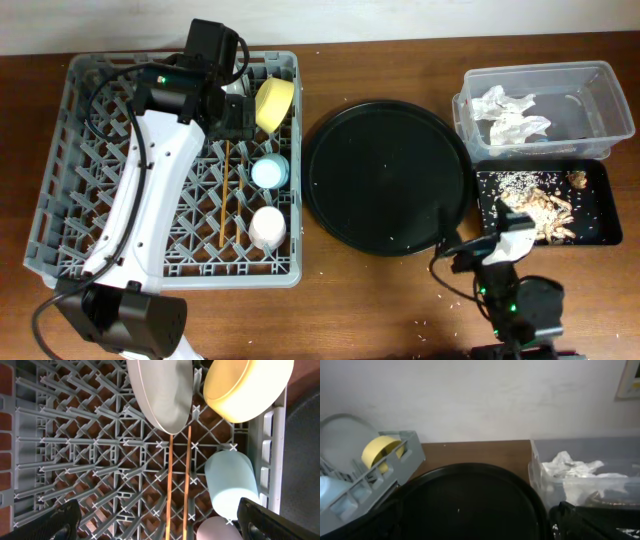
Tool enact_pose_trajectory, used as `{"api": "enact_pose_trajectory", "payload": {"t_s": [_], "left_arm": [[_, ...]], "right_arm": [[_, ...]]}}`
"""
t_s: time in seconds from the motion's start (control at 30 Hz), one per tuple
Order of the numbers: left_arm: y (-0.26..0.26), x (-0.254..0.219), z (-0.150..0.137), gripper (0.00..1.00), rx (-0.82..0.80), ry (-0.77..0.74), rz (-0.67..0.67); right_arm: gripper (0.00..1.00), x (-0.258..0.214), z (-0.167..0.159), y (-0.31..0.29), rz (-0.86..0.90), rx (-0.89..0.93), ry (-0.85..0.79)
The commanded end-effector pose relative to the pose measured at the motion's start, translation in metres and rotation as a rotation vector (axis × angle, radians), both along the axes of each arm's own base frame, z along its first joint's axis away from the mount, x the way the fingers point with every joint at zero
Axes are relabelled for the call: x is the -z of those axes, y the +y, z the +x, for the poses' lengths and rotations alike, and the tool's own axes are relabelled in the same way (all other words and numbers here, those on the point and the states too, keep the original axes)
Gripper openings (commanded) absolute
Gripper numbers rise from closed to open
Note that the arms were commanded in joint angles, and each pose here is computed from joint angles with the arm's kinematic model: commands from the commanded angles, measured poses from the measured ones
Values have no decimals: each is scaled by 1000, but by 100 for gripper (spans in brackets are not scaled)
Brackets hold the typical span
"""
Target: Sort waste into correct bins and load items into the dishwasher rack
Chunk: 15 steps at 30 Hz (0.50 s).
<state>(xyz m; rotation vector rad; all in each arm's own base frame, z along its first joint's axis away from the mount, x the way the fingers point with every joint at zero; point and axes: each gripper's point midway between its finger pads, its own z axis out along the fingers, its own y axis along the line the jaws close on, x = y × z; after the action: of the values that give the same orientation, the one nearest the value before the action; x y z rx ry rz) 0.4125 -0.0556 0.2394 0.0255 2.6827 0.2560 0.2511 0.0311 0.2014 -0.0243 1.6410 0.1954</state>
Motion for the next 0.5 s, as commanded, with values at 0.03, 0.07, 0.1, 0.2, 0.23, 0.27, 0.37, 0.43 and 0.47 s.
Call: {"api": "enact_pose_trajectory", "payload": {"t_s": [0.03,0.07,0.1,0.2,0.23,0.27,0.37,0.43,0.47], "left_arm": [[0,-4,2,100,7,-11,-2],[0,-4,2,100,7,-11,-2],[0,-4,2,100,7,-11,-2],[0,-4,2,100,7,-10,-3],[0,-4,1,100,7,-9,-2],[0,-4,1,100,7,-9,-2],[0,-4,1,100,7,-9,-2],[0,-4,1,100,7,-8,-2],[0,-4,1,100,7,-9,-2]], "right_arm": [[98,15,-6,4,7,-22,-37],[99,19,-6,4,7,-22,-41],[99,21,-7,4,8,-22,-45],[99,36,-7,4,7,-22,-28],[98,40,-7,4,5,-22,-13],[99,44,-8,4,3,-21,6],[99,44,-7,0,1,1,6],[99,45,-7,0,1,1,9],[98,45,-7,0,2,0,8]]}}
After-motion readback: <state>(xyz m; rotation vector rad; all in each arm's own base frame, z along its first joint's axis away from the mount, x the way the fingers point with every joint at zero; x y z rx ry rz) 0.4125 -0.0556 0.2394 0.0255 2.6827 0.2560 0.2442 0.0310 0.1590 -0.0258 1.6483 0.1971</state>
